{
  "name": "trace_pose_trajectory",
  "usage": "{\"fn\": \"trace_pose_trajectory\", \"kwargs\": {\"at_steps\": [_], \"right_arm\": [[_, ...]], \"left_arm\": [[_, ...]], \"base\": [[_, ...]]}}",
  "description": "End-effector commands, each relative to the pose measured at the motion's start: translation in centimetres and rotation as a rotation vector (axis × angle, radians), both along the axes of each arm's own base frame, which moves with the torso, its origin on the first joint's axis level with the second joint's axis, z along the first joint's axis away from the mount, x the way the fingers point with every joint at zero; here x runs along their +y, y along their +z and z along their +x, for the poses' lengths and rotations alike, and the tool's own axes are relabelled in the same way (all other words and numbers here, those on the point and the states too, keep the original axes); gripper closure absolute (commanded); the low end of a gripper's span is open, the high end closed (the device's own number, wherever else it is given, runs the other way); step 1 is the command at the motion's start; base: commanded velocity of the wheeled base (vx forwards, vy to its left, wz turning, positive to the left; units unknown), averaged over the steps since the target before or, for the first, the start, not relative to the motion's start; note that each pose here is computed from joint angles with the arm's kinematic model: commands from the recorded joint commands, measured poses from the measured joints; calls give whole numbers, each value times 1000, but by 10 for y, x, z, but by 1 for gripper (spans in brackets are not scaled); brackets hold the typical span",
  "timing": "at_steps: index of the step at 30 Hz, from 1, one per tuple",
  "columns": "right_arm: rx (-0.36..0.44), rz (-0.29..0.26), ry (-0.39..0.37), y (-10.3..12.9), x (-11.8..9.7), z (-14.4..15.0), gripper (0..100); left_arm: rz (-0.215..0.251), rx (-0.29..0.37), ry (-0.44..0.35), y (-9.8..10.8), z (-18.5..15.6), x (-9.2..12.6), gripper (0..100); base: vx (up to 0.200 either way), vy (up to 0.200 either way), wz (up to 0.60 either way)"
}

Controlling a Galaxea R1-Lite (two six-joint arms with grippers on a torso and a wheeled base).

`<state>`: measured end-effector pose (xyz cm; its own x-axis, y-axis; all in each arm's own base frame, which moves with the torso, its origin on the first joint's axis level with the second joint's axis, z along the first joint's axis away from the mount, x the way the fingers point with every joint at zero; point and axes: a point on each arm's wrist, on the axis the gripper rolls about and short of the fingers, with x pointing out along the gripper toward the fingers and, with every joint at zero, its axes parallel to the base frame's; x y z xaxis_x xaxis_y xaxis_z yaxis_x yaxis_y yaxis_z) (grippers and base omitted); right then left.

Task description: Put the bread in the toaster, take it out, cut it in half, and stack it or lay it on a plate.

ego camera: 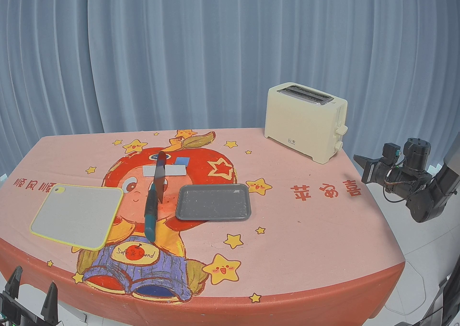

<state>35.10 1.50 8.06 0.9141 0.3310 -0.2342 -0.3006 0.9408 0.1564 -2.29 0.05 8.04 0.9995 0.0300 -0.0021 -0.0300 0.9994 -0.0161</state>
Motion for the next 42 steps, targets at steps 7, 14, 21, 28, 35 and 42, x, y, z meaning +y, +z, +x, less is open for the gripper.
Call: {"fn": "trace_pose_trajectory", "kwargs": {"at_steps": [7, 14, 21, 28, 35, 42], "right_arm": [[13, -10, 6, 3, 4, 15, 100], [46, -13, 10, 2, 6, 27, 100], [37, -13, 16, -1, 8, 40, 100], [59, -14, 33, -5, 16, 52, 100], [55, -21, 13, -12, 17, 64, 100], [34, -25, -13, -16, 17, 78, 100]], "left_arm": [[-1, 1, 1, -5, 0, 0, 0], [1, 2, 1, -5, 0, 0, 0], [1, 2, 1, -5, 0, 0, 0], [-1, 1, 1, -5, 0, 0, 0], [-1, 2, 2, -5, 0, 0, 0], [-1, 2, 1, -5, 0, 0, 0]], "base": [[0, 0, 0], [0, 0, 0], [0, 0, 0], [0, 0, 0], [0, 0, 0], [0, 0, 0]]}}
